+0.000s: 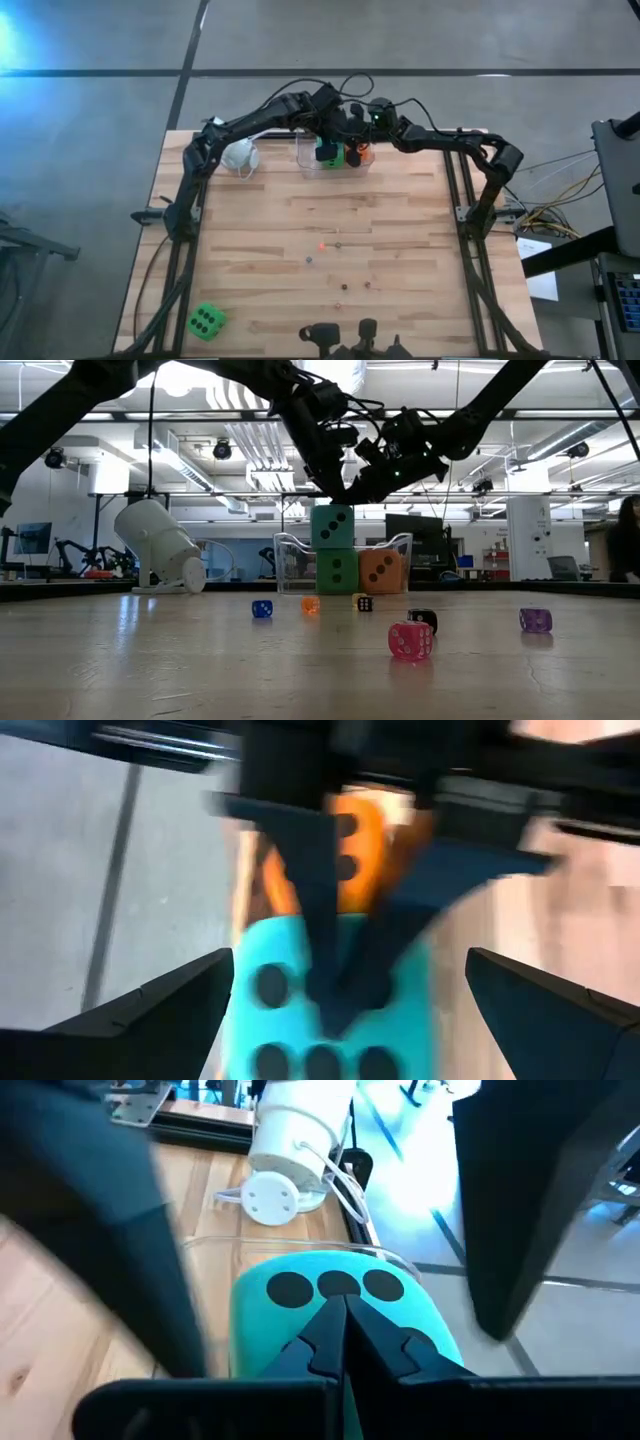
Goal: Pick & Place Dice
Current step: Put the big blue dice into the transparent bin, then put the big green dice into the transparent bin
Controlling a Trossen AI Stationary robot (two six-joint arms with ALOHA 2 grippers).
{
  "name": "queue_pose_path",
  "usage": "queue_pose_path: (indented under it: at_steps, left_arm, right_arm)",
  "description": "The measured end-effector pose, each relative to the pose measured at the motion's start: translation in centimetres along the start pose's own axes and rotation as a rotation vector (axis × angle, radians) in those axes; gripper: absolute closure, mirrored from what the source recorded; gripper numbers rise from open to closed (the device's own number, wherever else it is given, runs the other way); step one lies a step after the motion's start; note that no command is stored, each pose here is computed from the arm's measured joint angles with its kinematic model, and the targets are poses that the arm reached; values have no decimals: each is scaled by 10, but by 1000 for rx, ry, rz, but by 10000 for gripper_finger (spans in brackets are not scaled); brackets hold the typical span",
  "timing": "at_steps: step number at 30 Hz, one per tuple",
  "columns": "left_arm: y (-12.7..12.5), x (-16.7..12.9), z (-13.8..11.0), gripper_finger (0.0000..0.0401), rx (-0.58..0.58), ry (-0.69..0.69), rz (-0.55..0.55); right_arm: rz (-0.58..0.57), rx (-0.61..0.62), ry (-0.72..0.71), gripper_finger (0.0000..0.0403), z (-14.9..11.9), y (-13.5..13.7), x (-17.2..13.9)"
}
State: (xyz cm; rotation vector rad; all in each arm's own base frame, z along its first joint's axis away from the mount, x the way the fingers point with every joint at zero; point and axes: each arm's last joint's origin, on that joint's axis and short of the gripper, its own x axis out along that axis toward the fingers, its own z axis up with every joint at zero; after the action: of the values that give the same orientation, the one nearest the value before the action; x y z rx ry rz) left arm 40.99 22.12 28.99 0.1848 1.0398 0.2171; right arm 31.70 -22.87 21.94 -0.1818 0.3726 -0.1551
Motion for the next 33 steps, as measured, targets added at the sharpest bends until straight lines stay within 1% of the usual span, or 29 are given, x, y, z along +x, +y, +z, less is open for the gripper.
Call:
queue_pose_path:
  at_steps: [4,10,20,28,33]
  left_arm:
    - [0,0,0,2,2,2,0]
    - [0,0,-1,2,21,10,0]
    - [0,-3,-1,2,25,12,1]
    - [1,-22,1,2,24,-14,15]
    - [0,-37,-2,2,19,0,8]
  right_arm:
    - [-46,-9,18,394,0,-1,0]
    - [-54,-17,18,394,1,-1,-2]
    - [-68,-57,-24,394,17,2,-21]
    - [-42,-40,12,394,23,8,-36]
    - [-40,-46,-1,394,24,18,-56]
